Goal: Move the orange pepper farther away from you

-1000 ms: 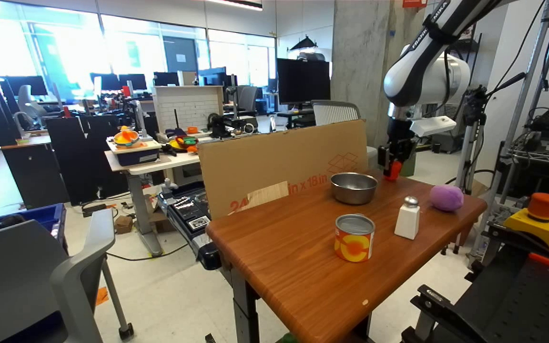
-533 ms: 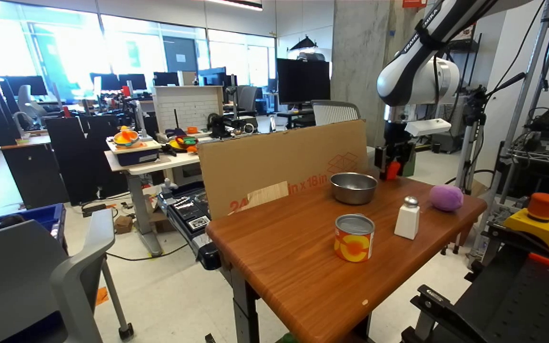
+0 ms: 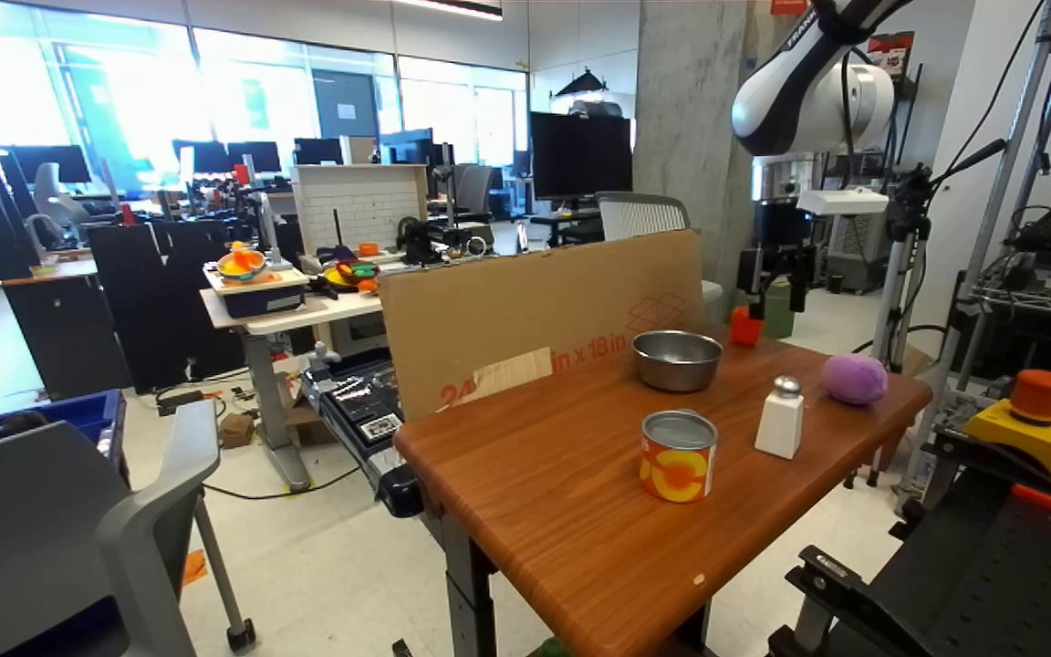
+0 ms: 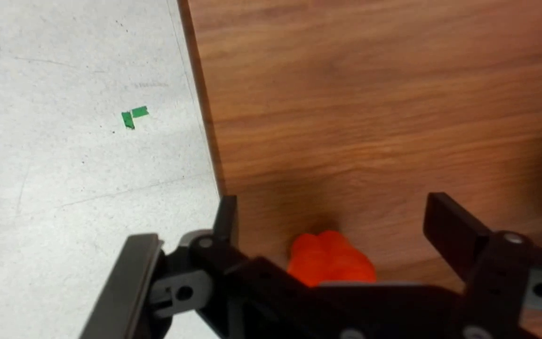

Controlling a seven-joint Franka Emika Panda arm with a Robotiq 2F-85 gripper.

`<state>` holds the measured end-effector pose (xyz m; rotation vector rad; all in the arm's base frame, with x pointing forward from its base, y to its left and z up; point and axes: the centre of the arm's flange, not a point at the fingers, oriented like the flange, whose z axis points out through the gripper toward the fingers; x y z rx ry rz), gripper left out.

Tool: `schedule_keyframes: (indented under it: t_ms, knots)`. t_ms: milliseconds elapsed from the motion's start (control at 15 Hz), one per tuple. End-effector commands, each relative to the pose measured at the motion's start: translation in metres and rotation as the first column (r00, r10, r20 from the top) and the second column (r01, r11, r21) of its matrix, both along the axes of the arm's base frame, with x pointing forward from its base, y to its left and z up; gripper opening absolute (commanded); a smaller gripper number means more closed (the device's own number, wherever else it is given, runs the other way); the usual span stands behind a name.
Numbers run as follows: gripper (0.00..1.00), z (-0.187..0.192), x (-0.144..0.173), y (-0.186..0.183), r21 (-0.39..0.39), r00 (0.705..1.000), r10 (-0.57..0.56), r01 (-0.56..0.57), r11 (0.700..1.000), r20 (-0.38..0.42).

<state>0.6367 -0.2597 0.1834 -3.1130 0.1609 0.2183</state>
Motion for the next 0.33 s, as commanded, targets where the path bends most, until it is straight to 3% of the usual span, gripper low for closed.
schedule_keyframes:
  t_ms: [0, 267]
  knots:
    - [1.00, 0.012, -0.006, -0.002, 0.008, 1.000, 0.006, -0.005, 1.000, -0.026]
    - [1.00, 0.017, -0.009, -0.003, 0.008, 0.999, 0.006, -0.006, 1.000, -0.033]
